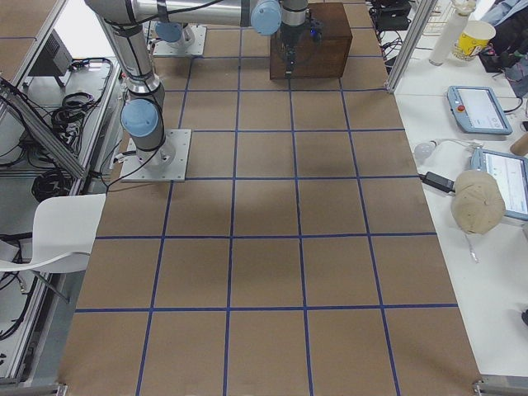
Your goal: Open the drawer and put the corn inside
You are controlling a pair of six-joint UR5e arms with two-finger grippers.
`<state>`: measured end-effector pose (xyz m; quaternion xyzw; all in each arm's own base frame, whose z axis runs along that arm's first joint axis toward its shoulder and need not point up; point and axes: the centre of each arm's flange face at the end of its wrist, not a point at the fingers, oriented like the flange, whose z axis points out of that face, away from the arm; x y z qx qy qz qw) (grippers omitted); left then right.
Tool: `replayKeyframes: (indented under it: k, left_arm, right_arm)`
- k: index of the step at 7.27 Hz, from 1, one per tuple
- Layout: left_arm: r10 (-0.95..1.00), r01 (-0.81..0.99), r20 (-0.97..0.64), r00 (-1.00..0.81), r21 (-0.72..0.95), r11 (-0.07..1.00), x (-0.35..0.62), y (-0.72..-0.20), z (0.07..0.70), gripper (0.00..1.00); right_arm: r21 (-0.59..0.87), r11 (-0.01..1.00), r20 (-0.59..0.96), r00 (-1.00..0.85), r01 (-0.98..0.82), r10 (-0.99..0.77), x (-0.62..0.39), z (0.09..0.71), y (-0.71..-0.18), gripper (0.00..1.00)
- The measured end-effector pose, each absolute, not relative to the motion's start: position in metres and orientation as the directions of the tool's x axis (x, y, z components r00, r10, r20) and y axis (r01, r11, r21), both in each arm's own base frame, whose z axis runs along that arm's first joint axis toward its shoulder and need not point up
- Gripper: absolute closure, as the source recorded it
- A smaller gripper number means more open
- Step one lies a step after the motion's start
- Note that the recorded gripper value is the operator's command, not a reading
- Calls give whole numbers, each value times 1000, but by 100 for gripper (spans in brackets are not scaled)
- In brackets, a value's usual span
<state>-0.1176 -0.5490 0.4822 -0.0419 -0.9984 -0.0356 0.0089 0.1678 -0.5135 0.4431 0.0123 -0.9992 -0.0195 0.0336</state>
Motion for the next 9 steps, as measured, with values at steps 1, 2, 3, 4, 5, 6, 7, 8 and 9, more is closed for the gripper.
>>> replayKeyframes:
  k: [1,2,3,4,5,6,7,8,9]
  left_arm:
    - [84,85,18,-996,69,994,-118,-547,484,0]
    - [84,85,18,-996,72,994,-118,-542,488,0]
    - [84,85,17,-996,76,993,-117,-537,491,0]
    - [82,84,20,-996,78,993,-116,-534,493,0]
    - [80,82,24,-996,77,994,-116,-534,494,0]
    - [79,81,23,-997,76,994,-115,-534,494,0]
    - [79,80,20,-997,79,994,-115,-533,494,0]
    - [79,81,19,-997,80,994,-114,-532,495,0]
    - [82,83,18,-996,74,994,-114,-531,497,0]
  right_arm:
    - [40,999,67,-997,-23,-26,168,443,-514,0]
    - [40,999,67,-997,-23,-26,168,443,-514,0]
    - [40,999,67,-997,-23,-26,168,443,-514,0]
    - [40,999,67,-997,-23,-26,168,443,-513,0]
    - [39,999,67,-997,-23,-26,168,443,-513,0]
    - [40,999,67,-997,-23,-26,168,443,-513,0]
    - [40,999,67,-997,-23,-26,168,443,-513,0]
    - [41,999,67,-997,-23,-26,168,443,-513,0]
    - [41,999,67,-997,-23,-26,168,443,-513,0]
